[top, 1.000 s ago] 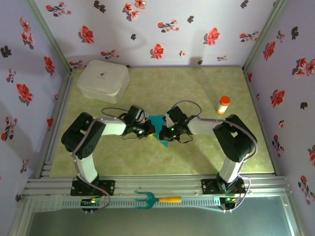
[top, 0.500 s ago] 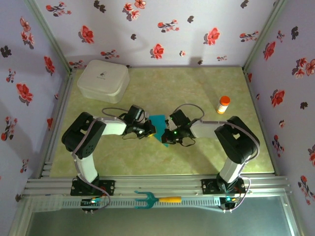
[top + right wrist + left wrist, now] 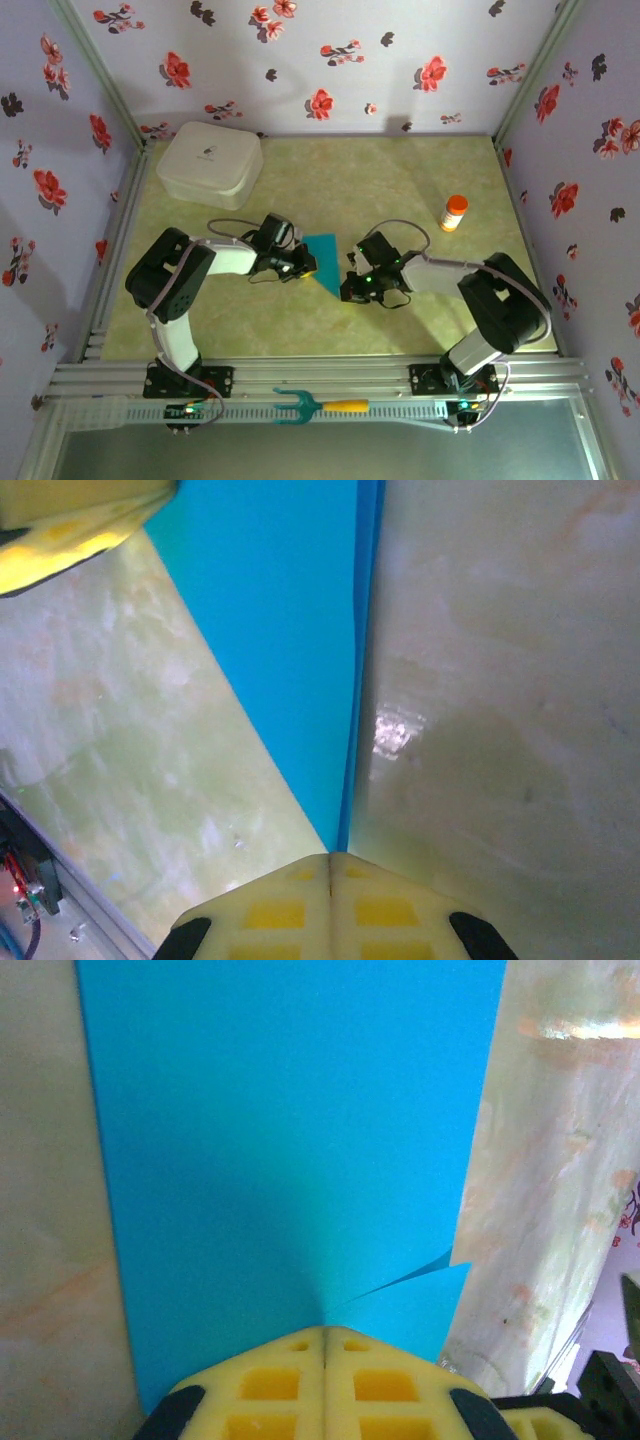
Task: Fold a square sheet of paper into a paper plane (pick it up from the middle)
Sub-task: Third fold the triangle at the center of the table, then fourth fold the wing at the center of the table.
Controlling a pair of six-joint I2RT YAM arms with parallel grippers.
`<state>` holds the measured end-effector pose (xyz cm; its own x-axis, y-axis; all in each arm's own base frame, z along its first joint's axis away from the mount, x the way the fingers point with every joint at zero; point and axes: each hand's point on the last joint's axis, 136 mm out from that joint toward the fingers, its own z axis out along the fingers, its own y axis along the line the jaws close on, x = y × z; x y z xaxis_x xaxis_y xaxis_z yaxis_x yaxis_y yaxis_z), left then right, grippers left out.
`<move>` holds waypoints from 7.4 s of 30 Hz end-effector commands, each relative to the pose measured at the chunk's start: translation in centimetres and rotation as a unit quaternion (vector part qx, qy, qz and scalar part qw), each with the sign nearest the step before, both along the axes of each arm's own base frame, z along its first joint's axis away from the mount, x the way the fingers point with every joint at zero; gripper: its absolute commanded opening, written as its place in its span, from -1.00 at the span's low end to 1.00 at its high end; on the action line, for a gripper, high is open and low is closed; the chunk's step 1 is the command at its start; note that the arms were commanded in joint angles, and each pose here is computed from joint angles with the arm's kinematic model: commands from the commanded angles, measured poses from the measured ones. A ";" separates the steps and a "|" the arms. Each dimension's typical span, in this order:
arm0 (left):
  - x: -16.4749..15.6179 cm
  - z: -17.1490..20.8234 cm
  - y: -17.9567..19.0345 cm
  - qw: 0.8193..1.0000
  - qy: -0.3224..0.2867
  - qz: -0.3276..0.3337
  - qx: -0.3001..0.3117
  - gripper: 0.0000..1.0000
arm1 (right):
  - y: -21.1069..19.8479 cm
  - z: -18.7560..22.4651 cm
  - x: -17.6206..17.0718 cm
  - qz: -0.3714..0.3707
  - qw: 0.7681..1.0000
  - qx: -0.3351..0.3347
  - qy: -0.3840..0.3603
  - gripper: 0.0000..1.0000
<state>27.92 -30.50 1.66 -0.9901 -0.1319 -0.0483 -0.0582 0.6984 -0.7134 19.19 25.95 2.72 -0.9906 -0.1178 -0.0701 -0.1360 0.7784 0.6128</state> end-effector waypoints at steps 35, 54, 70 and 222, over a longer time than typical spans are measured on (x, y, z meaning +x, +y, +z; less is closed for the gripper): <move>-1.3 1.9 -3.2 0.999 0.007 -0.027 -0.028 -0.96 | -0.4 -3.3 2.3 -0.034 0.997 -0.072 0.022 -1.00; -2.8 -1.3 -1.2 0.999 0.028 -0.030 0.013 -1.00 | -0.7 -3.8 2.2 -0.033 0.996 -0.081 0.026 -1.00; 1.0 -1.6 3.8 1.000 -0.019 0.012 0.015 -1.00 | -1.2 -4.2 1.7 -0.030 0.995 -0.089 0.028 -1.00; 5.3 4.9 1.9 0.985 -0.090 0.145 -0.002 -1.00 | -3.6 6.2 7.9 -0.015 0.929 -0.095 -0.357 -0.19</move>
